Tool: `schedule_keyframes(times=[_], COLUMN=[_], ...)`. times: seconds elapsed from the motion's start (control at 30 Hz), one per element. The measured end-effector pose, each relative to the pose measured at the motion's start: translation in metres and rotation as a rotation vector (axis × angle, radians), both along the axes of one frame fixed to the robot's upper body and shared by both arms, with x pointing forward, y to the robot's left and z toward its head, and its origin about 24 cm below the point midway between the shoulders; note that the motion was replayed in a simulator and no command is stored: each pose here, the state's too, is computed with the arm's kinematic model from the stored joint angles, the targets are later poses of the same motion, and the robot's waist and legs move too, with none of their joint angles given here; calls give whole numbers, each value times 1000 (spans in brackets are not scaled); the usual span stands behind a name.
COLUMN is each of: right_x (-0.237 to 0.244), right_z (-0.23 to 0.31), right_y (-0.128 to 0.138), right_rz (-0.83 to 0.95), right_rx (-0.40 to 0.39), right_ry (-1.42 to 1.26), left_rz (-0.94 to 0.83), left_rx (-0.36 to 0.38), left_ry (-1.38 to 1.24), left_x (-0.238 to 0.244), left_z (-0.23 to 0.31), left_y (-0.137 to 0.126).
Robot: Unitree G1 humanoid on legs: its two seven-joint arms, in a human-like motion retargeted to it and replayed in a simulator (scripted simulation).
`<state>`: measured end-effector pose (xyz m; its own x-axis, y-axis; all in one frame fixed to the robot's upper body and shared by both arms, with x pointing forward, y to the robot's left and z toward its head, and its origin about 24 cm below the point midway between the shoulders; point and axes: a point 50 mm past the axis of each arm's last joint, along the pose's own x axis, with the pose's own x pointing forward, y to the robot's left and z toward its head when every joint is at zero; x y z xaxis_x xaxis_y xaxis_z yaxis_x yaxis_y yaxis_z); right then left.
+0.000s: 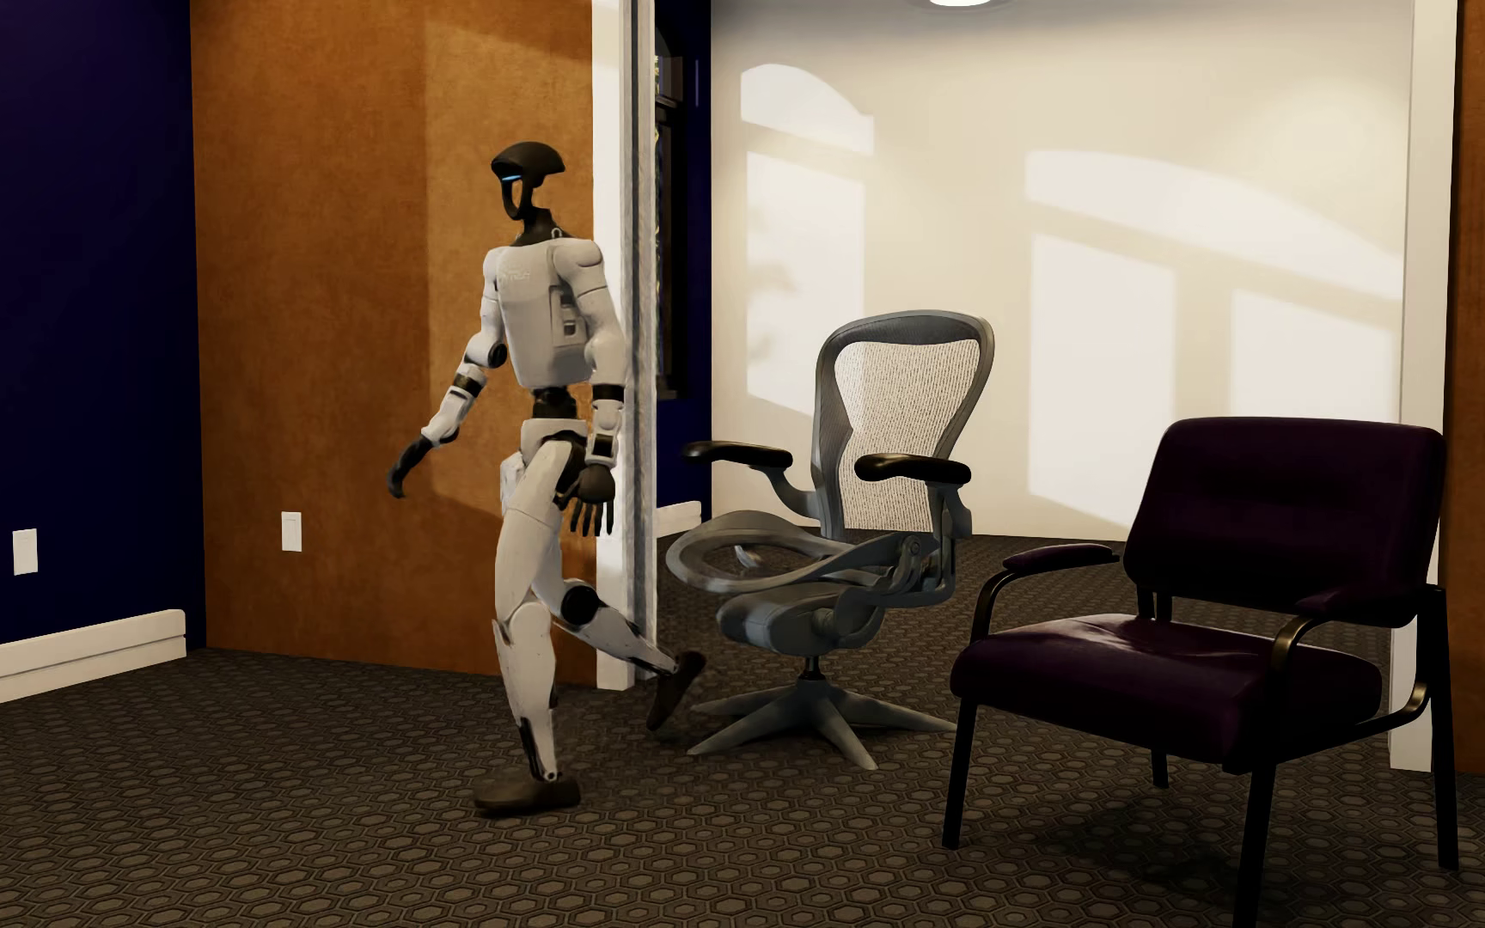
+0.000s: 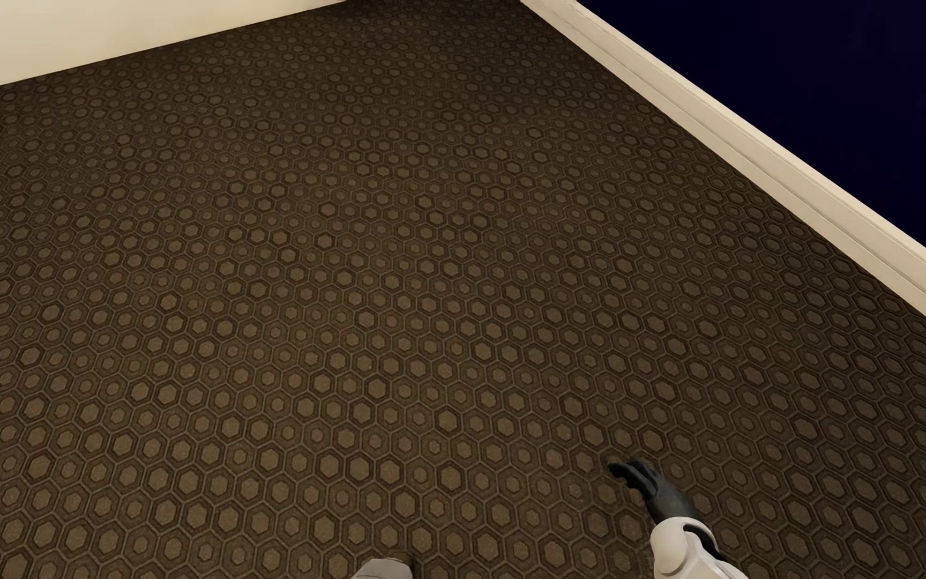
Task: Rest on the dark chair
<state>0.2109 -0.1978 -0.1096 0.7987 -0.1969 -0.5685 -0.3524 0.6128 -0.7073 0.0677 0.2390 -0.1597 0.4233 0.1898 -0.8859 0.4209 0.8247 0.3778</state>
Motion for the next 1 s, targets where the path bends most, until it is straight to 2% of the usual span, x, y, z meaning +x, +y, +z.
schedule_keyframes(times=[0.07, 0.2, 0.23, 0.27, 0.37, 0.43, 0.47, 0.5, 0.53, 0.6, 0.7, 0.83, 0.87, 0.93, 0.97, 1.0], right_x=[-36, -128, -152, -160, -201, -220, -224, -236, -236, -207, -121, -1, 15, 43, 42, 42], right_z=[-20, -49, -52, -54, -53, -50, -51, -50, -53, -55, -47, 1, 11, 31, 30, 29], right_y=[-13, -42, -47, -48, -58, -65, -66, -69, -62, -58, -43, -23, -15, -3, 5, 9], right_rz=[-71, -318, -353, -384, -494, -555, -539, -561, -507, -452, -236, 13, 53, 95, 113, 96], right_rx=[18, -19, -24, 25, 14, 3, 6, -35, -33, -69, -45, -49, -48, -60, -45, -45], right_ry=[150, 411, 468, 525, 550, 557, 595, 632, 682, 629, 397, 54, -13, -128, -127, -130], left_rz=[-26, -158, -174, -211, -286, -322, -326, -230, -227, -196, -231, -158, -128, -72, -9, -20], left_rx=[19, 117, 121, 107, 120, 82, 103, 75, 82, 116, 101, 4, -31, 1, -2, 20], left_ry=[-41, -131, -172, -217, -339, -359, -329, -307, -212, -92, -10, 56, 75, 79, 96, 108], left_x=[24, 78, 90, 110, 139, 140, 135, 112, 91, 53, 28, -1, -12, -23, -34, -34], left_z=[9, 30, 35, 46, 61, 62, 60, 49, 38, 23, 14, 3, -1, -3, -4, -3], left_y=[15, 30, 29, 30, 20, 11, 16, 16, 21, 25, 19, 2, -5, -4, -4, 3])
